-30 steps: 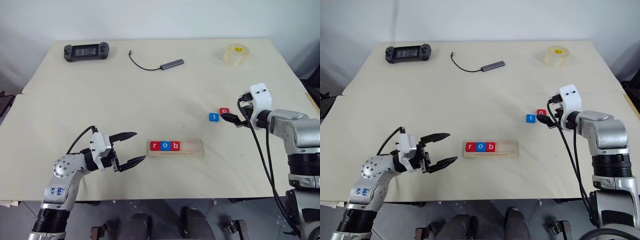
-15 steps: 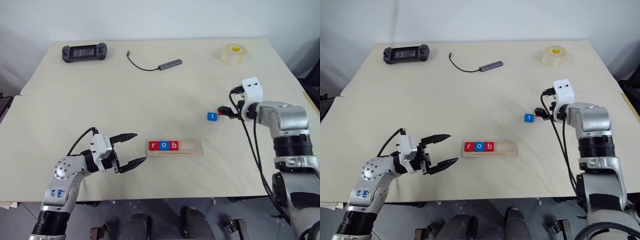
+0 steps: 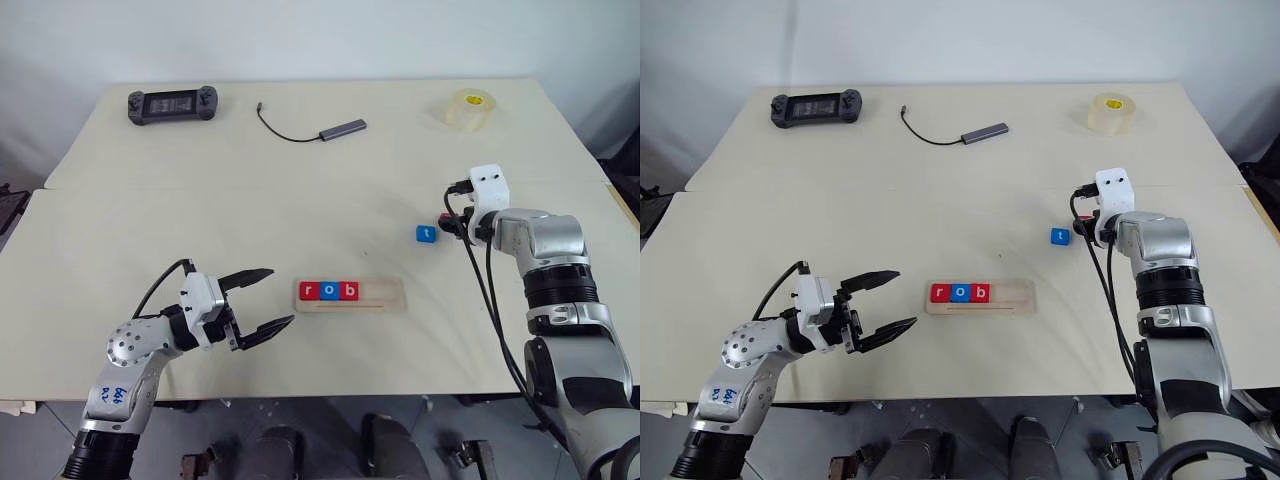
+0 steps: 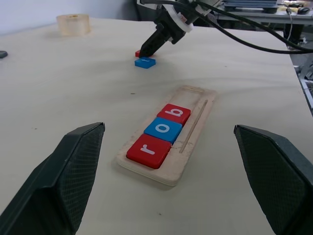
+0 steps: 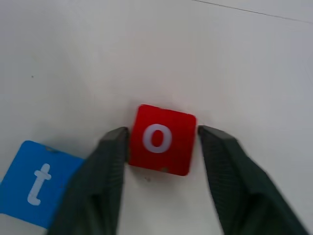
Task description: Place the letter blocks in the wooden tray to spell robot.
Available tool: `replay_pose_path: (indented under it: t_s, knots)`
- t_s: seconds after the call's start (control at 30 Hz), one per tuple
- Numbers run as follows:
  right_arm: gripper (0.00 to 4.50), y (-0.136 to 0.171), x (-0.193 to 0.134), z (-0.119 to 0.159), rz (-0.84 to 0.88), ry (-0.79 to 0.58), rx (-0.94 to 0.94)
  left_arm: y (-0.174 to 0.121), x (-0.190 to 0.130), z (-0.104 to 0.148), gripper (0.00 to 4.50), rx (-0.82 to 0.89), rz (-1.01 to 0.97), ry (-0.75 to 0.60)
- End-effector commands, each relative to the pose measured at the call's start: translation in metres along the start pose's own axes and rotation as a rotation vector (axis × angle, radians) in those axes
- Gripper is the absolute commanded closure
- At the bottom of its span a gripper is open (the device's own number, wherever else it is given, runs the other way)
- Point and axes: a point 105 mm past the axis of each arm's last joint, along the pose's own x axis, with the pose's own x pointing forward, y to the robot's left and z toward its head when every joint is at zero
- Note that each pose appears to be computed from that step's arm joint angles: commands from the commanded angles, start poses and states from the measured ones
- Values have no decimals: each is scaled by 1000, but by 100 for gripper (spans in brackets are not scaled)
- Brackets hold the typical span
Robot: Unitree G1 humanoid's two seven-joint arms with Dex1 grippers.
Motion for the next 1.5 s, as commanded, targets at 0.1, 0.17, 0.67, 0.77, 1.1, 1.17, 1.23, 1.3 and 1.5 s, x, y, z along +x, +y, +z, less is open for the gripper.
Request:
replay_pose_path:
  t_s: [0.1, 0.17, 0.67, 0.77, 1.1, 1.17, 1.23, 1.3, 1.5]
  knots:
    - [304, -14, -21, 10, -30, -43, -8, 1, 5, 9, 0, 29, -20, -32]
    - [304, -20, -35, 10, -40, -45, -18, 0, 8, 8, 0, 23, -41, -35]
    - [304, 45, -113, -76, -36, 8, 108, 0, 29, 1, 0, -31, -166, -71]
    - [304, 50, -113, -77, -46, -4, 130, 1, 29, 0, 0, -33, -175, -68]
    - [2, 33, -123, -52, 100, 2, -20, 6, 21, -1, 0, -10, -136, -60]
    - [2, 30, -126, -44, 158, -5, -86, 6, 19, -1, 0, -7, -132, -58]
    - [2, 33, -128, -36, 313, -51, -247, 6, 16, 0, 0, -1, -130, -56]
    - [2, 36, -128, -40, 472, -73, -482, 4, 14, 1, 0, 3, -144, -50]
    - [2, 21, -109, -67, 714, -19, -889, 0, 11, 4, 0, 10, -166, -37]
